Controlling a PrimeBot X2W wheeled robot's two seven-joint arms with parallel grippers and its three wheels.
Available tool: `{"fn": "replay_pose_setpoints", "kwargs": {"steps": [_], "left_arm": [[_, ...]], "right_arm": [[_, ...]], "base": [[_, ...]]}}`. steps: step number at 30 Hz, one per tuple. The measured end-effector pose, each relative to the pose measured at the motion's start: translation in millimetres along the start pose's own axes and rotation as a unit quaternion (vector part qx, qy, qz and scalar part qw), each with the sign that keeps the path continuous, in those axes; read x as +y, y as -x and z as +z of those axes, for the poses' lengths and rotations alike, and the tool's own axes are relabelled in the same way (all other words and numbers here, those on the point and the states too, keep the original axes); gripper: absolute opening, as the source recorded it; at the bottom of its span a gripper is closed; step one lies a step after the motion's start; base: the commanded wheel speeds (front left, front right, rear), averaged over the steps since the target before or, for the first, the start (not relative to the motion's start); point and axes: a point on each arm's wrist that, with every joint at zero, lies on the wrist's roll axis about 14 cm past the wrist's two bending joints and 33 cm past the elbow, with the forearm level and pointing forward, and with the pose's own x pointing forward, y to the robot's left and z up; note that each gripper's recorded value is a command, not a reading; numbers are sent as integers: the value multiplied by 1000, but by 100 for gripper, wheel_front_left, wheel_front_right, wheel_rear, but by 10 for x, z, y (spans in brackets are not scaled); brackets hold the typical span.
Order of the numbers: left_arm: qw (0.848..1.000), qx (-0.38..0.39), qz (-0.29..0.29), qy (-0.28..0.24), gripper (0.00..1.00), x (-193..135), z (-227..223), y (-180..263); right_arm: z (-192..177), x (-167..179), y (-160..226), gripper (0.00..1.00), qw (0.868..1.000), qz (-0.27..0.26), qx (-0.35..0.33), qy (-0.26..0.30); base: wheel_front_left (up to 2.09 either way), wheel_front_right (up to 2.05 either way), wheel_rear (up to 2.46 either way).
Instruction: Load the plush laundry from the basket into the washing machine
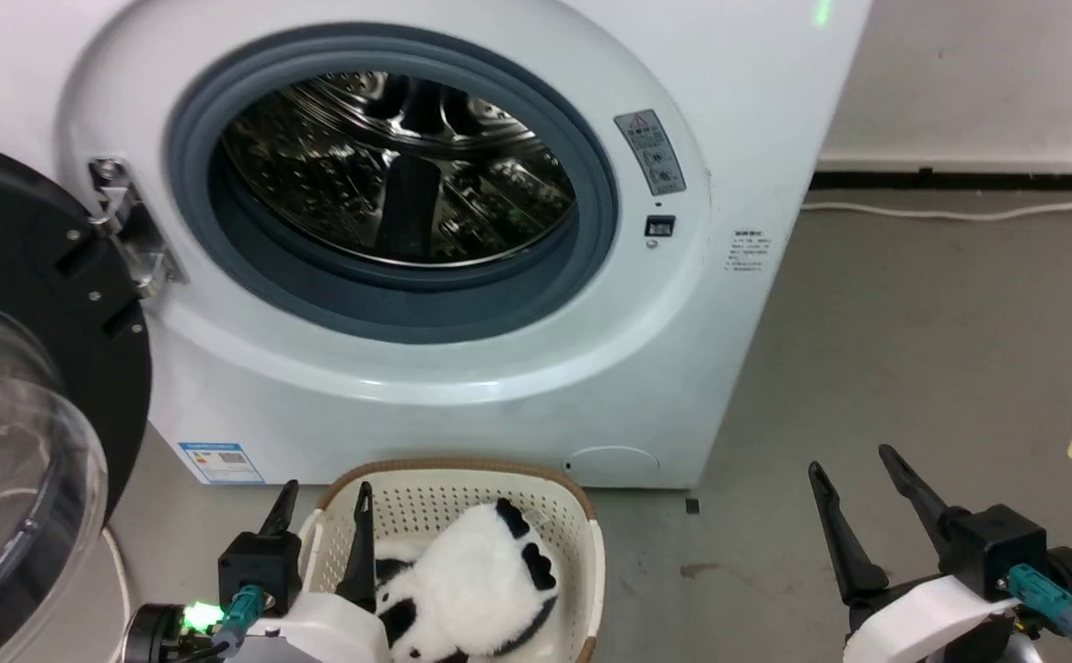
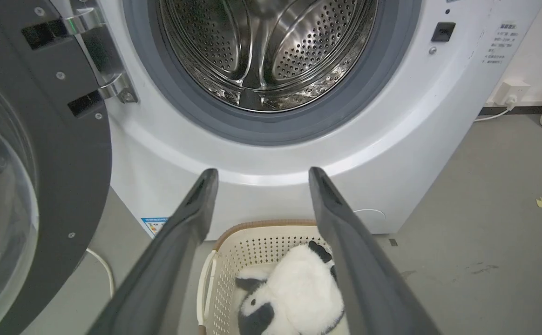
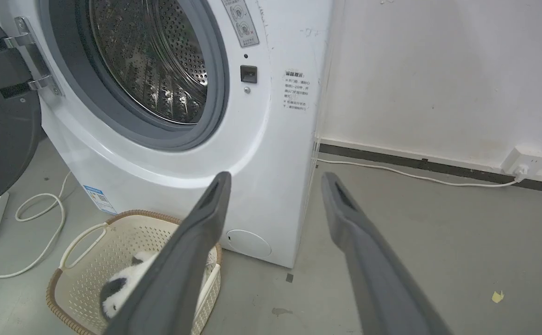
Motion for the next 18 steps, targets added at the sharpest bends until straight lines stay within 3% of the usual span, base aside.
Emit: {"fn": "replay_pose_setpoints", "kwargs": {"steps": [18], "left_arm": [[991, 114, -66, -4, 100, -337, -678, -353]], "right_arm": [[-169, -150, -76, 100, 999, -24, 14, -33]], "base": [[0, 0, 0]]}}
